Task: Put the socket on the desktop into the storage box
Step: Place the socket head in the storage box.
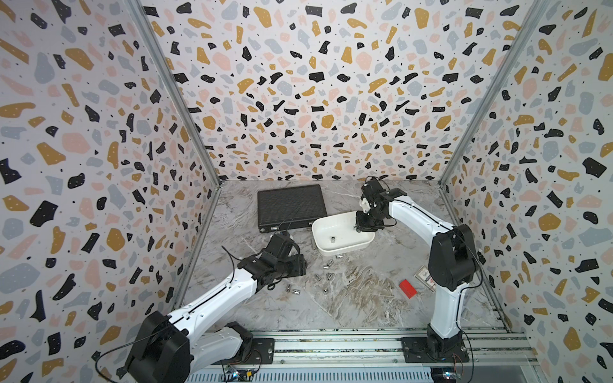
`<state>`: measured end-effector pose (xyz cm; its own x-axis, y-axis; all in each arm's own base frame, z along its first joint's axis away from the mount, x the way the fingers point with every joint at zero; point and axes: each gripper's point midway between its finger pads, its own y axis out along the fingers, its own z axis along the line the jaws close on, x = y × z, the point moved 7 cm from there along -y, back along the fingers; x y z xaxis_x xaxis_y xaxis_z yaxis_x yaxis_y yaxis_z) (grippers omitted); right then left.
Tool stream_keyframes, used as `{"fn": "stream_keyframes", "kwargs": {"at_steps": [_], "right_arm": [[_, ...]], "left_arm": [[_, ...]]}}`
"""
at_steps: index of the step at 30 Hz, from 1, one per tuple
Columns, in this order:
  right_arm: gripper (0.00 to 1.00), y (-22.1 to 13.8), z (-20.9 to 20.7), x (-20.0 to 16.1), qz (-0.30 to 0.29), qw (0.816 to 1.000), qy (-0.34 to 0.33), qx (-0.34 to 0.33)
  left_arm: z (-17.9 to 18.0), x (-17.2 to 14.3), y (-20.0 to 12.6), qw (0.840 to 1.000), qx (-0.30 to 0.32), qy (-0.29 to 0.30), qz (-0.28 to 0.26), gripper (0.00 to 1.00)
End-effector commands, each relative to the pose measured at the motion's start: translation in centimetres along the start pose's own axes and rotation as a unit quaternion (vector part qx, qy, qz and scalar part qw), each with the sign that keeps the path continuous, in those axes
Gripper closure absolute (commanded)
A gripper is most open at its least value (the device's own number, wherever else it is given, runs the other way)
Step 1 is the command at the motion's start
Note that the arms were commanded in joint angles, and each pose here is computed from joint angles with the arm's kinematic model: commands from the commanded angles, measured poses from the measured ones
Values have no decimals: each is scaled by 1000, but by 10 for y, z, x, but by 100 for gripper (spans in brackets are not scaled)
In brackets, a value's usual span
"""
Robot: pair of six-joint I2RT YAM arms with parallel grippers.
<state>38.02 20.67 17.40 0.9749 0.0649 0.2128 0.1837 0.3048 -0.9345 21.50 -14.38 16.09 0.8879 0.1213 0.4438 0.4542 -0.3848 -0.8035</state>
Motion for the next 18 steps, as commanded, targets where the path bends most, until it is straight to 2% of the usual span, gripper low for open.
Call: {"fn": "stream_keyframes", "kwargs": {"at_steps": [1,10,18], "right_arm": [[84,-1,9,3,9,1000,0,6],[83,28,12,8,33,999,4,2],[81,39,10,10,39,999,7,-3]], "left_arm": [[8,-3,-2,1000,13,-14,-3,31],[20,-5,-4,999,30,-36,-6,31],[23,-6,-3,998,34,-43,-5,31]]}}
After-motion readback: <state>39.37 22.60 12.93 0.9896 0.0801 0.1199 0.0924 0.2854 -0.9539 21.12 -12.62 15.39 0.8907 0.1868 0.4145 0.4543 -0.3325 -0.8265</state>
